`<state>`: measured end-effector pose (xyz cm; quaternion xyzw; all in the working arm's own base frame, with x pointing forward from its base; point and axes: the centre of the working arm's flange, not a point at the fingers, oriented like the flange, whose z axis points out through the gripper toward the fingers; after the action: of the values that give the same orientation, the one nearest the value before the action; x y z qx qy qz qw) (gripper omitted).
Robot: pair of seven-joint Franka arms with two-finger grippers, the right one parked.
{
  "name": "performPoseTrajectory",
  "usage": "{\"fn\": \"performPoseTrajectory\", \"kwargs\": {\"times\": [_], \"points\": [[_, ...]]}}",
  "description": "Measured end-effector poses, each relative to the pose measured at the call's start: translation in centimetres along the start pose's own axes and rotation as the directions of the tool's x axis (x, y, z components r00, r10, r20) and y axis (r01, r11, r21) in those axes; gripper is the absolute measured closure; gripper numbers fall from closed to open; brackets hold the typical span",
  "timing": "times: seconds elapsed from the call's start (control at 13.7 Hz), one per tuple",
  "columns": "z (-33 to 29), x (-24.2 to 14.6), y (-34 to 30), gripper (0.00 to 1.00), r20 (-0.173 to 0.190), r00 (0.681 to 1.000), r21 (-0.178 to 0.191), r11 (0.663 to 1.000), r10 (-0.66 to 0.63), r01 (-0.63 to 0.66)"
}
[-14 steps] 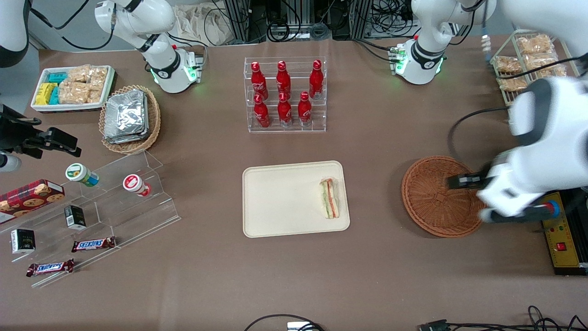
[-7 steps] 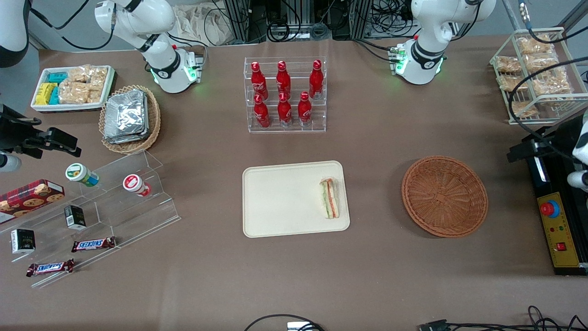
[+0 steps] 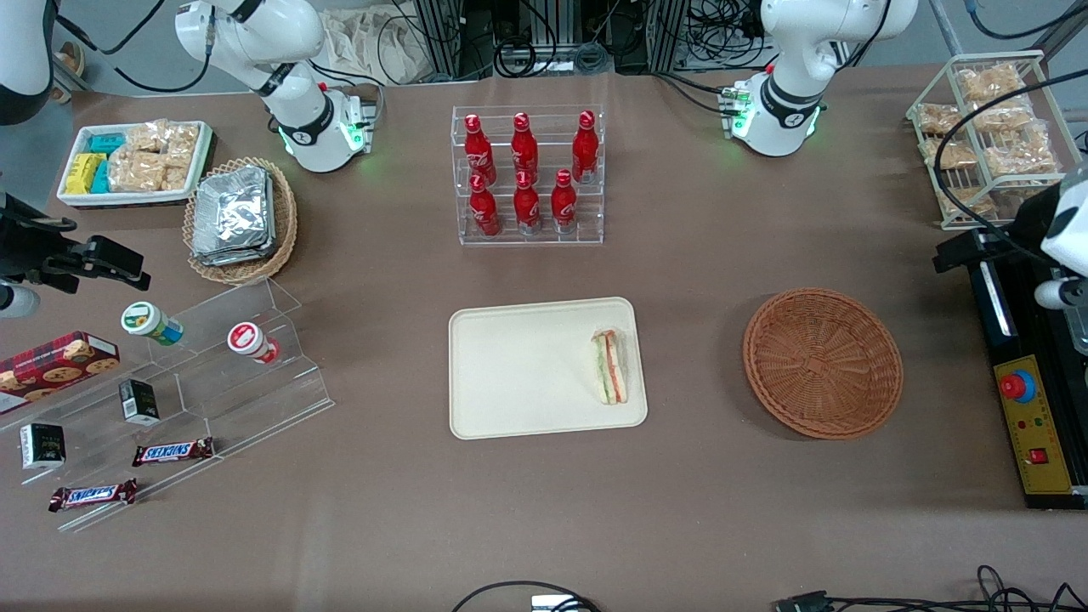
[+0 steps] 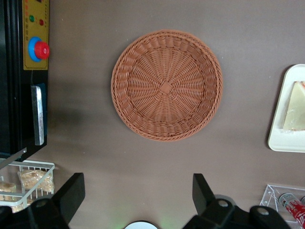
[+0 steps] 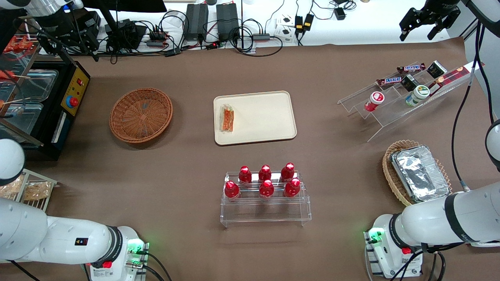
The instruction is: Place sandwich from basket to tray
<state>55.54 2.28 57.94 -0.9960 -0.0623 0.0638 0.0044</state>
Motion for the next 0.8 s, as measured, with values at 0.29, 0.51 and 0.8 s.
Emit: {"fn": "performPoseTrajectory", "kwargs": {"times": [0.29, 0.51, 0.8], "points": [[-1.3, 0.1, 0.2, 0.00, -0.034, 0.999, -0.002, 1.000, 0.003, -0.003], [-1.1, 0.5, 0.6, 0.00, -0.023, 1.000, 0.002, 1.000, 0.007, -0.007], [-1.0, 0.5, 0.6, 0.00, -0.015, 1.000, 0.003, 1.000, 0.008, -0.008]]}}
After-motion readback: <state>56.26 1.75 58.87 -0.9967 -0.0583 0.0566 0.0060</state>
